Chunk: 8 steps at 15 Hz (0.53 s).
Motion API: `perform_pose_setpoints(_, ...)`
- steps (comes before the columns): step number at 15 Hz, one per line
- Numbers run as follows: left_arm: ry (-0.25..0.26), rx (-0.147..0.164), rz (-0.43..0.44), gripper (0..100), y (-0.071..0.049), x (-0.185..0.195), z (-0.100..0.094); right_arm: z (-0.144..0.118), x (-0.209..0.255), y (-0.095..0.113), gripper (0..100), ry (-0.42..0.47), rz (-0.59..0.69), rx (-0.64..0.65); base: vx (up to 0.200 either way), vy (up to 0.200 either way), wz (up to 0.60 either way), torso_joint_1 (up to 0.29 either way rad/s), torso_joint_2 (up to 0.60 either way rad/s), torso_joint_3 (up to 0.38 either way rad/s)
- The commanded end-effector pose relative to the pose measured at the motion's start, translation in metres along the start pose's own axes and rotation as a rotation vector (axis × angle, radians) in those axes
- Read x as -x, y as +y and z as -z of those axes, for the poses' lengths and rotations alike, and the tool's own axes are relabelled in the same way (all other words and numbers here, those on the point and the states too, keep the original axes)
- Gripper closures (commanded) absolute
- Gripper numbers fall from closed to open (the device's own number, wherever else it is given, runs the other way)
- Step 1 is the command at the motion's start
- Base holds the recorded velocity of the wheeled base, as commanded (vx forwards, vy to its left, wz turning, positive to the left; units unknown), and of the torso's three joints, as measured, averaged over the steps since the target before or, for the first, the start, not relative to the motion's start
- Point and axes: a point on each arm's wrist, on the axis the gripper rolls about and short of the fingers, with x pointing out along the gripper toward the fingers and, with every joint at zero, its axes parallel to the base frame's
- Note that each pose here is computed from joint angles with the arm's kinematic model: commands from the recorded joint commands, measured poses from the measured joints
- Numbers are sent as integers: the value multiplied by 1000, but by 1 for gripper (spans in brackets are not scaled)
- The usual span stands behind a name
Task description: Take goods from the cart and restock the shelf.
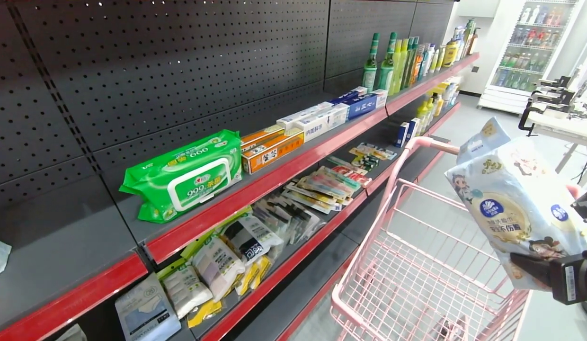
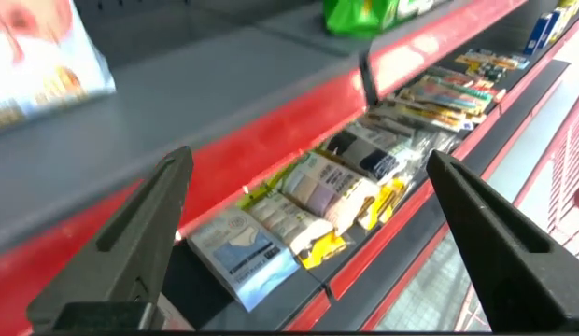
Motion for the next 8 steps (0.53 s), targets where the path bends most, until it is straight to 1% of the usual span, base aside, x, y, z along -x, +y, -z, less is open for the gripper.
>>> perform_pose_setpoints(1, 1, 0, -2, 0, 0, 0, 0, 0, 6, -3, 100, -20, 17, -11, 0, 0, 0, 256, -593, -359)
perform_pose_setpoints(3, 1, 0, 0, 0, 0, 0, 0, 1, 6, -4, 100, -16, 27, -3, 0, 0, 0, 244, -566, -332)
perform_pose_setpoints(8, 1, 0, 0, 0, 0, 0, 0, -2, 4, -5, 100, -13, 26, 29, 0, 0, 0, 182, -409, -230)
